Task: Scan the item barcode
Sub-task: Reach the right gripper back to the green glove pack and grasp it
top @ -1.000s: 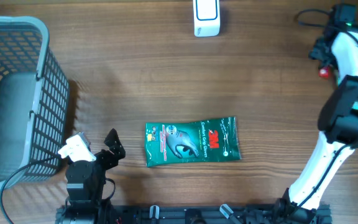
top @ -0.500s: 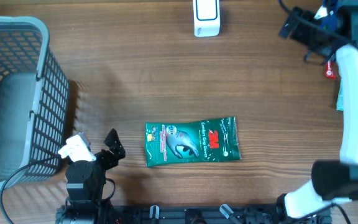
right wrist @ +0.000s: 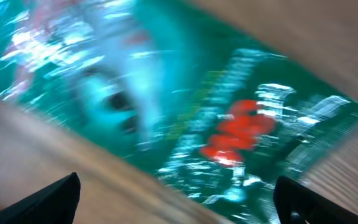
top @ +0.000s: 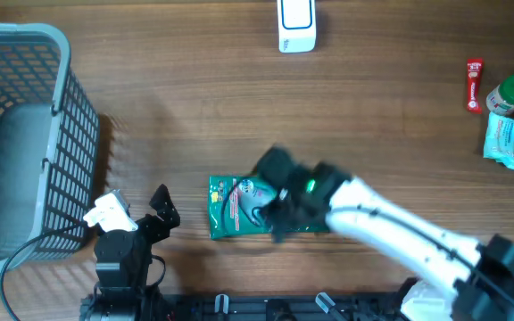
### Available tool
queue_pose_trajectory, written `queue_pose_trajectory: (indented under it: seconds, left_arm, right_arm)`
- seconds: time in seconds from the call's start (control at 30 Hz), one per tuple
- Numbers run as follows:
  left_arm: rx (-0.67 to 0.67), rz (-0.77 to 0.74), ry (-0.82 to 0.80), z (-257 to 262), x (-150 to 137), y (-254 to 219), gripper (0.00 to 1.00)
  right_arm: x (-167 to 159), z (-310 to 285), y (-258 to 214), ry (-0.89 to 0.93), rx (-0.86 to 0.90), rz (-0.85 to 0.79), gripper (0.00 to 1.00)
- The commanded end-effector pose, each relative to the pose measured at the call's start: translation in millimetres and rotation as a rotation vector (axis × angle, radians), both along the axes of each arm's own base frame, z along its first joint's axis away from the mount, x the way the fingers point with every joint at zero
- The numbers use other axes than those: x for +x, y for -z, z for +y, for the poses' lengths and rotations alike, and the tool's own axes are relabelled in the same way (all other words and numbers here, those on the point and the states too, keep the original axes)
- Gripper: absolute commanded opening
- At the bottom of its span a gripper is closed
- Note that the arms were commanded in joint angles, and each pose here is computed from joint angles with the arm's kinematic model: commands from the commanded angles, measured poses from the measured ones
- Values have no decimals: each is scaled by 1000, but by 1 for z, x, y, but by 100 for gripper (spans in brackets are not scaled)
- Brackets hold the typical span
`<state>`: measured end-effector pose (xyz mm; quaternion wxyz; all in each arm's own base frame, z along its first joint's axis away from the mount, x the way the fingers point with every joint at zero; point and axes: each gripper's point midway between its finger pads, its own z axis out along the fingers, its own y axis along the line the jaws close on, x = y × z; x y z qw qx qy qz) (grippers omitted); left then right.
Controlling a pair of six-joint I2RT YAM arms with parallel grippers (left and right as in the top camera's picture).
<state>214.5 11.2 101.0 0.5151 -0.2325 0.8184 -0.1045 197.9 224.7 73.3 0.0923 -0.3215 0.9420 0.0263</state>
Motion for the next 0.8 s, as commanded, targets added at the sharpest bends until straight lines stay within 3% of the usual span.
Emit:
queue_pose_trajectory:
  seconds: [0.0, 0.17, 0.43, 0.67, 0.7, 0.77]
  left_arm:
    - [-9, -3, -1, 0, 0, 0, 100]
    - [-9, -3, -1, 0, 0, 0, 100]
    - [-9, -3, -1, 0, 0, 0, 100]
    - [-9, -3, -1, 0, 0, 0, 100]
    - [-9, -3, -1, 0, 0, 0, 100]
    - [-9, -3, -1, 0, 0, 0, 100]
  right_arm:
    - [-40, 30, -9, -290, 49, -33, 100]
    - [-57, 30, 34, -498, 44, -73, 100]
    - [-21, 26, 57, -405, 109, -154, 100]
    - [-34, 17, 103, -457, 102, 36, 100]
    - [-32, 15, 105, -454, 84, 28, 91]
    - [-26, 9, 108, -441, 43, 5, 65]
